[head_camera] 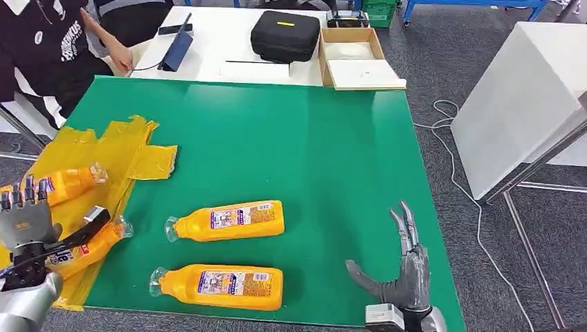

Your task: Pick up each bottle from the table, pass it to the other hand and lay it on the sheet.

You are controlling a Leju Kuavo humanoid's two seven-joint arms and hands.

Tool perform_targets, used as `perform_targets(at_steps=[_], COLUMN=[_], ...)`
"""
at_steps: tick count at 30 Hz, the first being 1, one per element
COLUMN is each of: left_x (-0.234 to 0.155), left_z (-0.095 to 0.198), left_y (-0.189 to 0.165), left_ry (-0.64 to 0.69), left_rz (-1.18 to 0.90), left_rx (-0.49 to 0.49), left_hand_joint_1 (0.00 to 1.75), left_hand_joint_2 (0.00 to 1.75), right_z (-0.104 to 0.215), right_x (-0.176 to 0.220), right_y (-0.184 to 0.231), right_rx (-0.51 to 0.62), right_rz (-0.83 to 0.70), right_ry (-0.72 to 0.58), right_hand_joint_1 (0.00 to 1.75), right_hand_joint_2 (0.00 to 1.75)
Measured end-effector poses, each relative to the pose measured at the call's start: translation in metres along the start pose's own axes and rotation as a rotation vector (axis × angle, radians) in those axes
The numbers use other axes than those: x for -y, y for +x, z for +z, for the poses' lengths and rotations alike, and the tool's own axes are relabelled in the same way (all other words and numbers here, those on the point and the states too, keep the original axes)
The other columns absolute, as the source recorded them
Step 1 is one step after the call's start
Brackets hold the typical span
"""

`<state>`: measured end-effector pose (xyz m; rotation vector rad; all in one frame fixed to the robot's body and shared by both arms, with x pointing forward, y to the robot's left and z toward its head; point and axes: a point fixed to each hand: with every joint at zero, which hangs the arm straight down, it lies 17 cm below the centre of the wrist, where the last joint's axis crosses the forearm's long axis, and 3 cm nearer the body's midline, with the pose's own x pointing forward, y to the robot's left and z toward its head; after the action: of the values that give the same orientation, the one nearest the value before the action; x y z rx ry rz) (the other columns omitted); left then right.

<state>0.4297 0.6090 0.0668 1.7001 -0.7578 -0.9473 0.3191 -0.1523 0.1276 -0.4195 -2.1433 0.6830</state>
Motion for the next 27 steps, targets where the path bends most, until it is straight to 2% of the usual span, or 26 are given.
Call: perform_targets(at_steps=[27], left_x=[-0.002], left_z=[0.005], left_y=[0.015], left_ry=[0.013], left_rz=[0.012], left_rx=[0.035], left_hand_joint_1=[0.0], left_hand_joint_2=[1.75], right_z=[-0.002], right_x=[-0.006], right_y=[0.003], right_rx=[0.005], right_rz=[-0.001], right_ry=[0.012], right_hand_joint_1=[0.0], right_hand_joint_2=[1.75])
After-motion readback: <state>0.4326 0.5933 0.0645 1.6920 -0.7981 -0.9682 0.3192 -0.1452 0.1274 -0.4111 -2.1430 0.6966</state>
